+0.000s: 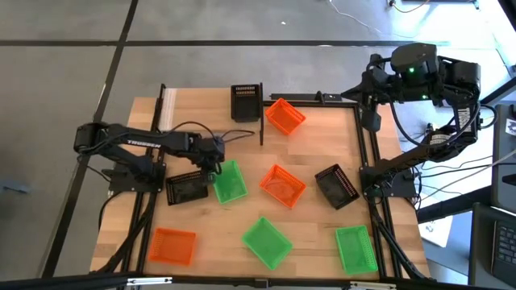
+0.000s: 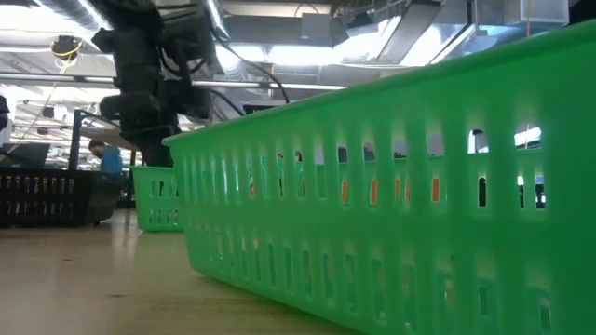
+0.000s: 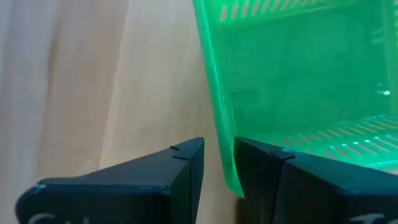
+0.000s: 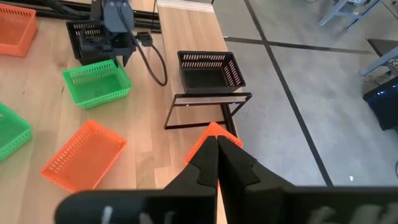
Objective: Stack baskets on shelf by color
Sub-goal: Put the top left green bin on the shelf
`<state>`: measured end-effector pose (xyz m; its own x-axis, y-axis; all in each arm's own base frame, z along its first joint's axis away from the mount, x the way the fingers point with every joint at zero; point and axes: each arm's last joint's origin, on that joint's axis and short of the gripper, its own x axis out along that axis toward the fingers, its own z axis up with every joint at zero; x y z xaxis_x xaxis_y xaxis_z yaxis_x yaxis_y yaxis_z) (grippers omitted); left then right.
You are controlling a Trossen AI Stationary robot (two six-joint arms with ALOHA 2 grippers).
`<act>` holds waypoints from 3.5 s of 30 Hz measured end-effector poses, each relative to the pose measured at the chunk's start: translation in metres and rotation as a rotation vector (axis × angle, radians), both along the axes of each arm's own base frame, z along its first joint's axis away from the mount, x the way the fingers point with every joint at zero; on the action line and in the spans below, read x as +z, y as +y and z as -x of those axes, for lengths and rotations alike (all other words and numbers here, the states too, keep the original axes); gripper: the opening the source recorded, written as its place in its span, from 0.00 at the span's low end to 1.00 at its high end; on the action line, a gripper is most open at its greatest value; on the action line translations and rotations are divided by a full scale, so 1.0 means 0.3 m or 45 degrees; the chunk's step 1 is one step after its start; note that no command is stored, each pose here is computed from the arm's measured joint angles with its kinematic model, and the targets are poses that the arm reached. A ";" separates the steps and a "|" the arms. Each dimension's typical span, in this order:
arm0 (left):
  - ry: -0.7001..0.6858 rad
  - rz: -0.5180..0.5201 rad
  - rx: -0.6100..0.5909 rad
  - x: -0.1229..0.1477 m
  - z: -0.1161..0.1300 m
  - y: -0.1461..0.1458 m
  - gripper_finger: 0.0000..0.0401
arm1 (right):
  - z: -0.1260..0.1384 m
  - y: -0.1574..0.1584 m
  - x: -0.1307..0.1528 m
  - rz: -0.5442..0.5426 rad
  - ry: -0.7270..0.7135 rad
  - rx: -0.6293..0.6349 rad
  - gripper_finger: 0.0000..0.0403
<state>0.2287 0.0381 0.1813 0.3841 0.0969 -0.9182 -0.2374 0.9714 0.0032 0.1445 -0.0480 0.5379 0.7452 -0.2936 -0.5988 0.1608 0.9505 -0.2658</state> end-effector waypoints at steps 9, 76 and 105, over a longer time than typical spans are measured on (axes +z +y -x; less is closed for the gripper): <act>0.067 0.036 0.059 -0.052 -0.022 0.003 0.20 | 0.000 0.000 0.000 0.023 0.009 0.019 0.00; 0.149 -0.310 -0.029 0.606 0.189 0.765 0.00 | -0.013 -0.004 0.016 0.039 -0.069 0.012 0.00; 0.374 -0.411 -0.109 0.515 0.119 0.838 0.08 | -0.013 -0.004 0.016 0.042 -0.069 0.014 0.00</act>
<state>0.1929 0.2894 0.3357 0.1304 0.3755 -0.9176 -0.0995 0.9258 0.3647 0.1485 -0.0493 0.5428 0.7794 -0.3044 -0.5476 0.1658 0.9431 -0.2883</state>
